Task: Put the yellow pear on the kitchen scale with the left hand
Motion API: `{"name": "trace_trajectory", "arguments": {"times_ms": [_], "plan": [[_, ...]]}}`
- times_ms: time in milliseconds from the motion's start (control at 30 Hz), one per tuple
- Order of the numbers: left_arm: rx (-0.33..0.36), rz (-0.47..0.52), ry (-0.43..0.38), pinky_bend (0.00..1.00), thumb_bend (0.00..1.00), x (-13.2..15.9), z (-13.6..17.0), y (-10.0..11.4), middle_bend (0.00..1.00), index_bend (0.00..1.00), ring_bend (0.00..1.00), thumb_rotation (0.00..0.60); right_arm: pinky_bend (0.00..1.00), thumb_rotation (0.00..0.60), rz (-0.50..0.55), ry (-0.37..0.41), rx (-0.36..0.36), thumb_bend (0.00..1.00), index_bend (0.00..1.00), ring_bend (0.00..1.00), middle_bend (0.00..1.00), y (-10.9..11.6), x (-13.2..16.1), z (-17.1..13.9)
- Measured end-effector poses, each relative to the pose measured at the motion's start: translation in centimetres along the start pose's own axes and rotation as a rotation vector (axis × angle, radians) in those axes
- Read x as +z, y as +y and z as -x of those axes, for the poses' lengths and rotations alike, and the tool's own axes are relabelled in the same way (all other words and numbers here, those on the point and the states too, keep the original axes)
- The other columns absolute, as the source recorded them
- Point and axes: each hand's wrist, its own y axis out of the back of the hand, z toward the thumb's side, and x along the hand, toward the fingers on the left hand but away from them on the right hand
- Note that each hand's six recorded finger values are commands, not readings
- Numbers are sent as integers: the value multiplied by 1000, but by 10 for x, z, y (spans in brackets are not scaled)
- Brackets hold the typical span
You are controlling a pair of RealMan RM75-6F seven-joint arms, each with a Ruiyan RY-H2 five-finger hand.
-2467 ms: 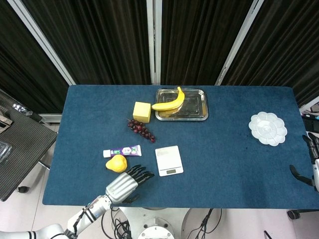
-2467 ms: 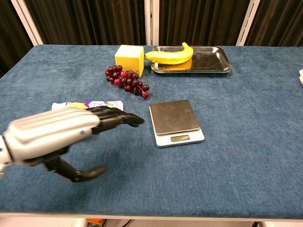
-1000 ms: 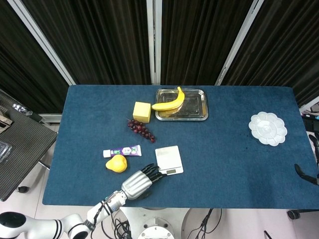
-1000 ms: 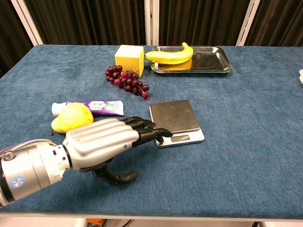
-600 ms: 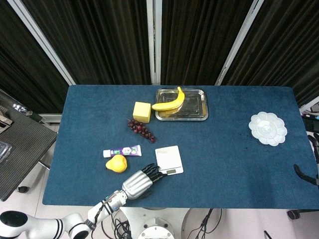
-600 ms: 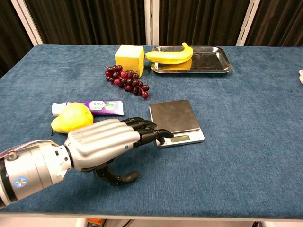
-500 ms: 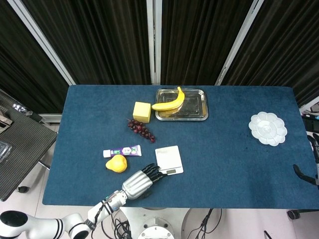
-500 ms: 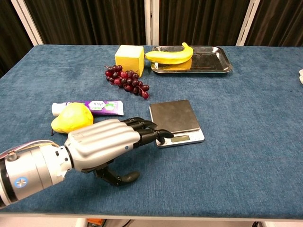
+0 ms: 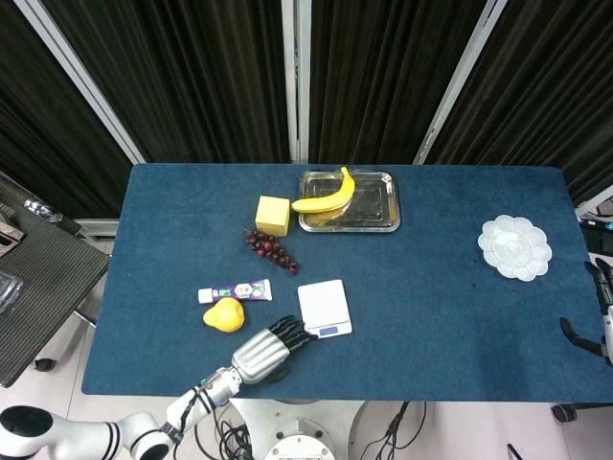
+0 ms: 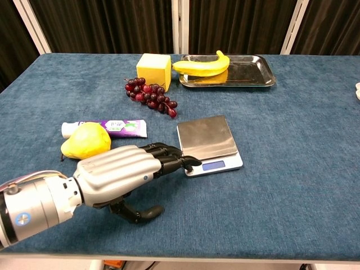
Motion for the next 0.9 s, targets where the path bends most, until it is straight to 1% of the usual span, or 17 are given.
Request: {"name": "trace_trajectory", "arguments": {"times_ms": [367,533,633,733,900], "plan": [[-26,10,-17,0,406,5,-3,-10,194,50,0,600,0,600,-3,0,11,226,0,0,0,-4,1,-1],[-14,9,-18,0,407,4,-4,-8,189,50,0,600,0,600,-3,-1,9,227,0,0,0,-4,1,-2],[12,6,-21,0,407,5,-3,0,167,50,0,600,0,600,1,-1,2,228,0,0,0,-2,1,-2],[59,1,-30,0,407,7,-1,14,140,50,0,600,0,600,4,2,-3,229,0,0,0,0,2,-2],[169,-10,-47,0,408,11,8,50,122,50,0,600,0,600,7,12,-4,230,0,0,0,0,5,-2]]}}
